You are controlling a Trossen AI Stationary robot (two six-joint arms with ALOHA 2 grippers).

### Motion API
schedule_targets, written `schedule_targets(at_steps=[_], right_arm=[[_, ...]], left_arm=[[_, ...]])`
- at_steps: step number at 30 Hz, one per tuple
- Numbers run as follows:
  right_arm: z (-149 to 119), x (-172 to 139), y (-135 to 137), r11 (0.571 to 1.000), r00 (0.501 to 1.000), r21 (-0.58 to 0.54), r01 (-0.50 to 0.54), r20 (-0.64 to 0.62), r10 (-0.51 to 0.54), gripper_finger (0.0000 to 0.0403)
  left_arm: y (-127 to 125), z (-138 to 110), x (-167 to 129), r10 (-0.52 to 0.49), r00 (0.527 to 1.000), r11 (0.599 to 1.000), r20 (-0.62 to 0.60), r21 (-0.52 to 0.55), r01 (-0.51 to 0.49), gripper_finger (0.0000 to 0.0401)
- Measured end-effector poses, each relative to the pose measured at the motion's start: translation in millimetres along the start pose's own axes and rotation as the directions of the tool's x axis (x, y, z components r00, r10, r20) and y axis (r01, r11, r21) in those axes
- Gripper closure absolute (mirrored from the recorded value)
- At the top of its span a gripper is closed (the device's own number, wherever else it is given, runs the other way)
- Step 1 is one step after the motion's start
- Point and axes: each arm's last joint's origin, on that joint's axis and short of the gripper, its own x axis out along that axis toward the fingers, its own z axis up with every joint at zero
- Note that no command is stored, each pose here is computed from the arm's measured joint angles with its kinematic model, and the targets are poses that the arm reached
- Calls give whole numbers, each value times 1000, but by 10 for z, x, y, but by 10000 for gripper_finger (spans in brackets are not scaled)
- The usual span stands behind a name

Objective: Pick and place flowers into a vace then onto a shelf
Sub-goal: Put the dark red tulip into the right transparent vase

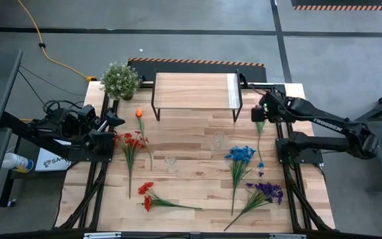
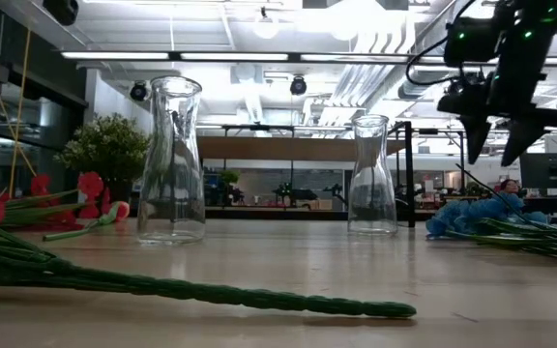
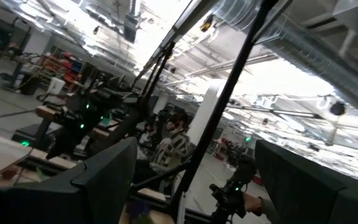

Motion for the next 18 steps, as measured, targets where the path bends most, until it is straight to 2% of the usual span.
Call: schedule_targets(at_steps=[8,18], right_arm=[[178,289,26,998,994,-22,56,-95,-58,155],[215,573,62,985,969,-72,160,-179,-170,155]], left_arm=[[15,-32,-1,16,999,999,-33,-46,-17,43],[20,-42,-1,21,999,999,-43,-46,-23,43]])
